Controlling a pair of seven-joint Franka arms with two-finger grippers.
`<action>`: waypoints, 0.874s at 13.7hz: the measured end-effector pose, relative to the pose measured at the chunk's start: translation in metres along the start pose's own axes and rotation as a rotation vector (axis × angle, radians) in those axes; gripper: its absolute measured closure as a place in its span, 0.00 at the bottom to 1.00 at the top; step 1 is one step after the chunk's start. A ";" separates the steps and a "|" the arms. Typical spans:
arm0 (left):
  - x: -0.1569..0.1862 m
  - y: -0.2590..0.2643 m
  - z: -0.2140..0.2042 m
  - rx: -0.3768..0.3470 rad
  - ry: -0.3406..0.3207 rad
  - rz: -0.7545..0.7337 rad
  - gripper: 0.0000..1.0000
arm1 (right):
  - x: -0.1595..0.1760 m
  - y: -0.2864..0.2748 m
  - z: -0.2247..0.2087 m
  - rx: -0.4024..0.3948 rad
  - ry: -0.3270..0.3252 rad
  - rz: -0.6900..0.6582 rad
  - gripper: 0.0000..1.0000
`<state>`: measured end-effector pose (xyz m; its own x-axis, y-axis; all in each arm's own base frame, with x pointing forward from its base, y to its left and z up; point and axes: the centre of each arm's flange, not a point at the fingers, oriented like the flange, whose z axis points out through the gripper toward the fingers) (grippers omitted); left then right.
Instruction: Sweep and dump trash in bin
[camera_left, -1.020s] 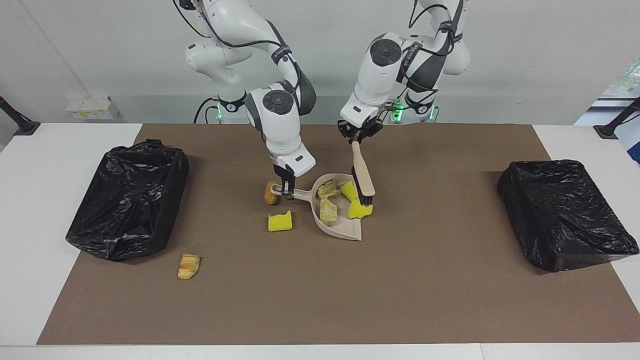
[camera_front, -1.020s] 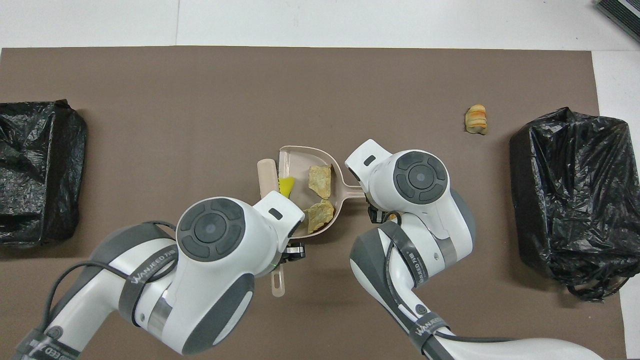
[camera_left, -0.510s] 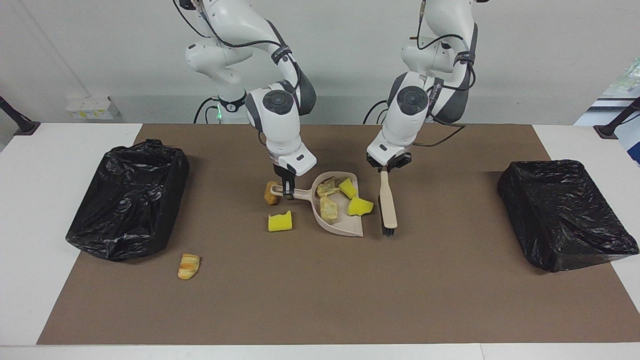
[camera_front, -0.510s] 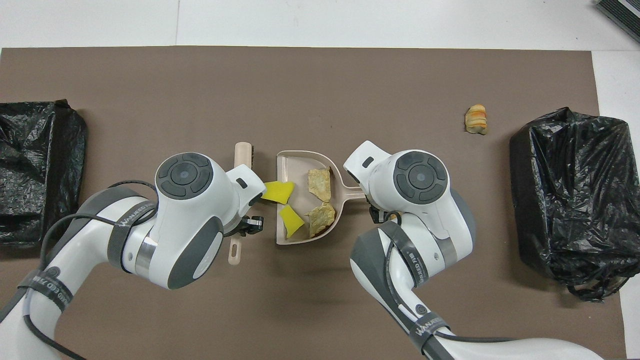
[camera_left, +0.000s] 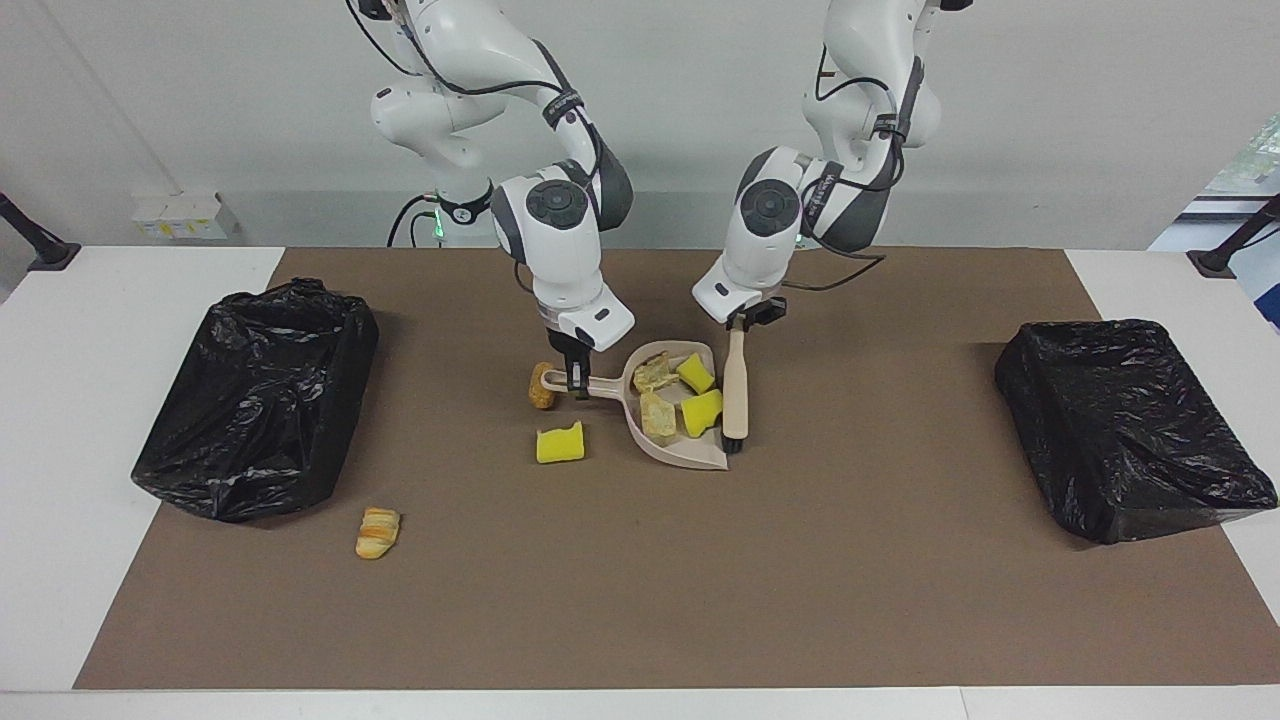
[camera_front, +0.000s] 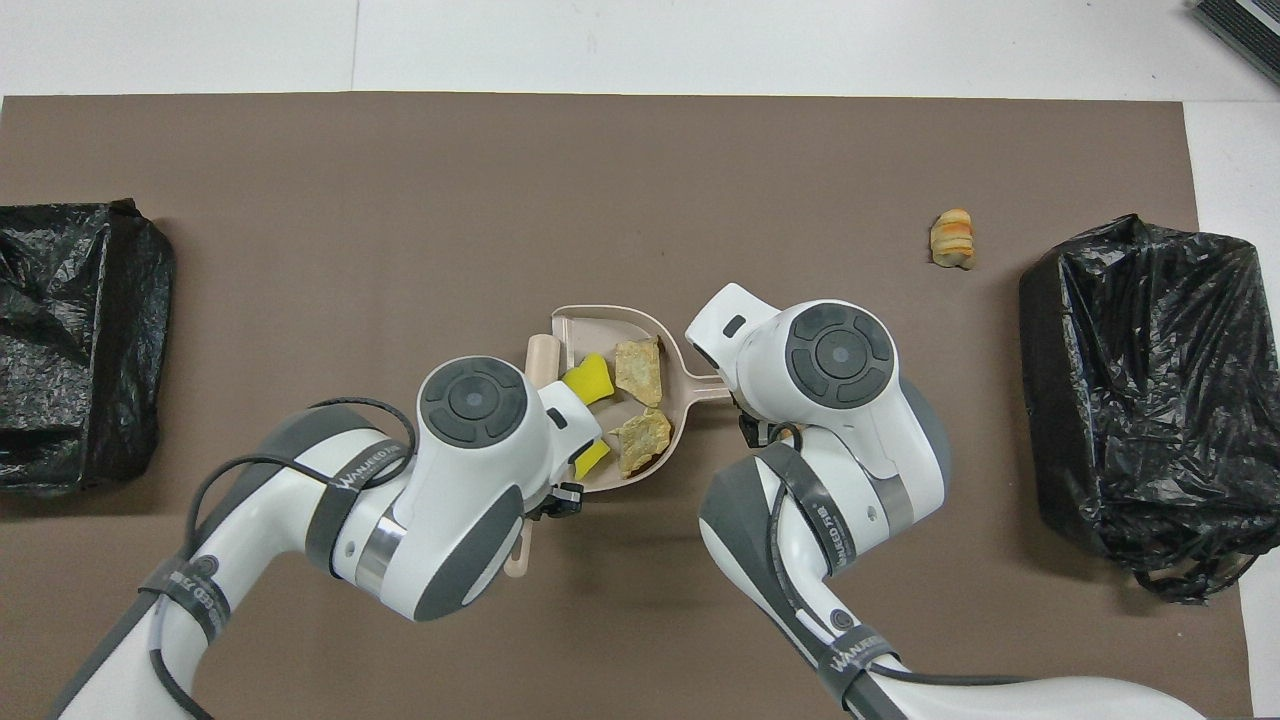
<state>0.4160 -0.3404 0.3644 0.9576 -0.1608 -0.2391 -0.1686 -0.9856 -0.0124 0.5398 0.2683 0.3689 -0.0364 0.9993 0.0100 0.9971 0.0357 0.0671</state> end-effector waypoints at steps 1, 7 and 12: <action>-0.007 0.014 -0.004 0.000 0.009 -0.024 0.74 | 0.000 0.000 0.000 0.000 0.000 0.000 0.67; -0.005 0.018 -0.049 -0.025 0.051 -0.099 0.74 | 0.000 0.000 0.000 0.000 0.000 0.000 0.67; -0.011 0.014 -0.059 -0.015 0.037 -0.118 0.74 | -0.004 0.001 0.001 0.002 -0.002 0.006 0.67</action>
<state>0.4165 -0.3553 0.4243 0.9785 -0.0454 -0.2012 -0.0511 -0.9984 -0.0233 0.5408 0.2645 0.3675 -0.0301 0.9995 0.0088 0.9975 0.0294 0.0645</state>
